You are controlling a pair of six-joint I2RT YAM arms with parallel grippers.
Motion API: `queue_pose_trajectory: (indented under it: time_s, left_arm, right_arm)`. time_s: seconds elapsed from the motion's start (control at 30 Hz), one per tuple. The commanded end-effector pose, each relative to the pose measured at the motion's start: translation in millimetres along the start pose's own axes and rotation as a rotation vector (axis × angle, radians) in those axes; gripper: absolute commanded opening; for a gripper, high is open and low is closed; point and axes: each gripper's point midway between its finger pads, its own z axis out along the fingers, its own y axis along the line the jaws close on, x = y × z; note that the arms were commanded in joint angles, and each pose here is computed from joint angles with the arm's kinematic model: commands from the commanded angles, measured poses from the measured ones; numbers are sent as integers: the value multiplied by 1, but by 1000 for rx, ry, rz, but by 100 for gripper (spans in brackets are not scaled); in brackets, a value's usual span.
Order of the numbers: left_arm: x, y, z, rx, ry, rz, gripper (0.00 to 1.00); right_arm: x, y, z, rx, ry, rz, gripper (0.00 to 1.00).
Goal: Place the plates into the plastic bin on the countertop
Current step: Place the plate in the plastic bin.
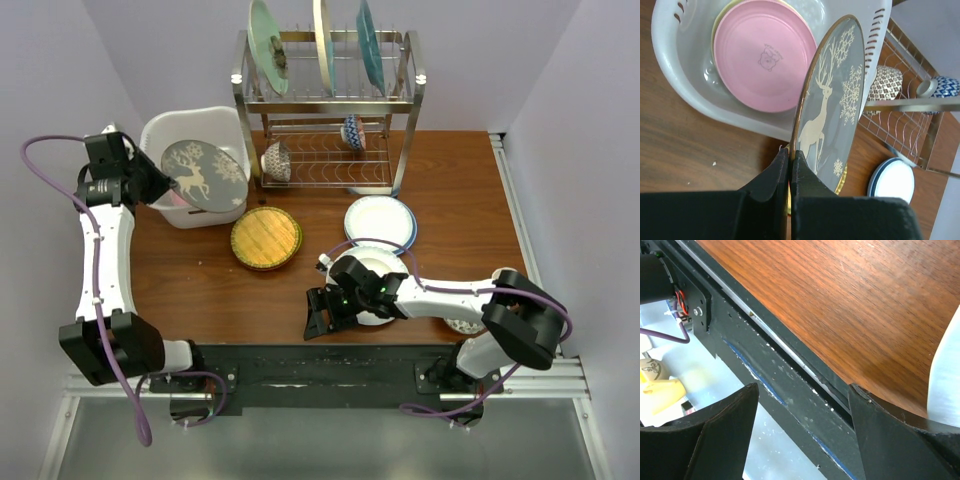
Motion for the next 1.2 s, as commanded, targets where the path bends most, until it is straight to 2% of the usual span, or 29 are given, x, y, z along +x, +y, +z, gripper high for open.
queue_pose_trajectory:
  time_s: [0.0, 0.23, 0.4, 0.73, 0.97, 1.17]
  left_arm:
    - [-64, -46, -18, 189, -201, -22, 0]
    - [-77, -38, -9, 189, -228, -71, 0]
    - [-94, -39, -6, 209, -297, -98, 0]
    - [-94, -25, 32, 172, -280, -134, 0]
    - [-102, -20, 51, 167, -314, -135, 0]
    - [-96, -16, 73, 165, -264, -137, 0]
  right_arm:
    - [-3, -3, 2, -3, -12, -17, 76]
    - [-5, -3, 3, -1, -15, -17, 76]
    - [-5, -3, 4, -1, -13, -16, 76]
    - [-6, -4, 2, 7, -18, -17, 76]
    - [-10, -6, -1, 20, -29, -17, 76]
    - [-10, -8, 0, 25, -25, -12, 76]
